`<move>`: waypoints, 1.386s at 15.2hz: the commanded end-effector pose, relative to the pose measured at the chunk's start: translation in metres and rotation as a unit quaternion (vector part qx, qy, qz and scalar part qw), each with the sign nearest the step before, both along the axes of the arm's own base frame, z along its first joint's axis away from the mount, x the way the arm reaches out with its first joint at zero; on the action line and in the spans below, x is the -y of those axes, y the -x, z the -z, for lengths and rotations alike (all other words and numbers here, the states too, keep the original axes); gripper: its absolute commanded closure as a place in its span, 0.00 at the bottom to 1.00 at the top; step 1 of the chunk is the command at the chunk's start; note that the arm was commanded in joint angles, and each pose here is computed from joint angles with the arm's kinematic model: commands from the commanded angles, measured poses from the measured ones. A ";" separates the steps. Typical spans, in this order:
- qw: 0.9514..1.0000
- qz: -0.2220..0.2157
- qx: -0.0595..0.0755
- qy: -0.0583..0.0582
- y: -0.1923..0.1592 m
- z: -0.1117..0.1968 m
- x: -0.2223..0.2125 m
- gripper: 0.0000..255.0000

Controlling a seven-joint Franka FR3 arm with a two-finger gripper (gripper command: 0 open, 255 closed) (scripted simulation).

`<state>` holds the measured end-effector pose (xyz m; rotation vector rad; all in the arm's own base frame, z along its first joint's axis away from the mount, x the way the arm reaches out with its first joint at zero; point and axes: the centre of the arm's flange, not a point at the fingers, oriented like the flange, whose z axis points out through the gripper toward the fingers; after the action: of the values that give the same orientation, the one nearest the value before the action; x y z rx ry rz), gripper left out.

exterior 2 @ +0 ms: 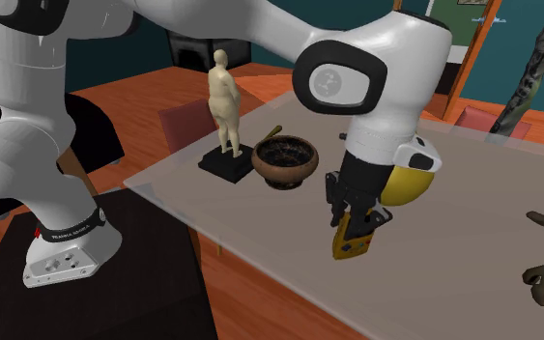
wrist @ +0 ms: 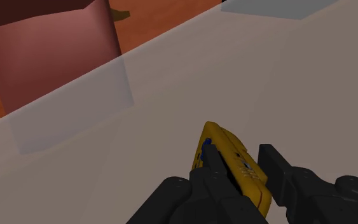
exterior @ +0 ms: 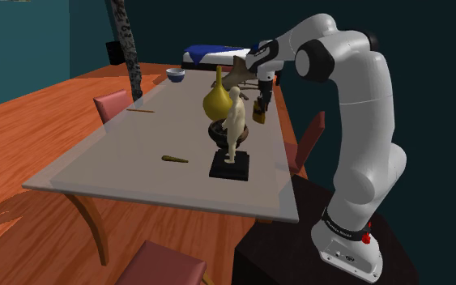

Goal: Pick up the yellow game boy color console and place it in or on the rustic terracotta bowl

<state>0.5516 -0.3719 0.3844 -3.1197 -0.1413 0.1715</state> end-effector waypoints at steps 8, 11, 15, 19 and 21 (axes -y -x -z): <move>1.000 0.000 0.000 0.000 0.000 -0.045 0.000 1.00; 1.000 0.000 0.000 0.000 0.000 -0.061 0.000 1.00; 1.000 0.000 0.000 0.000 0.000 -0.082 0.000 1.00; 1.000 0.000 0.000 0.000 0.000 -0.103 0.000 1.00; 1.000 0.000 0.000 0.000 0.000 -0.114 0.000 1.00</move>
<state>0.5508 -0.3716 0.4926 -3.1196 -0.1414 0.1715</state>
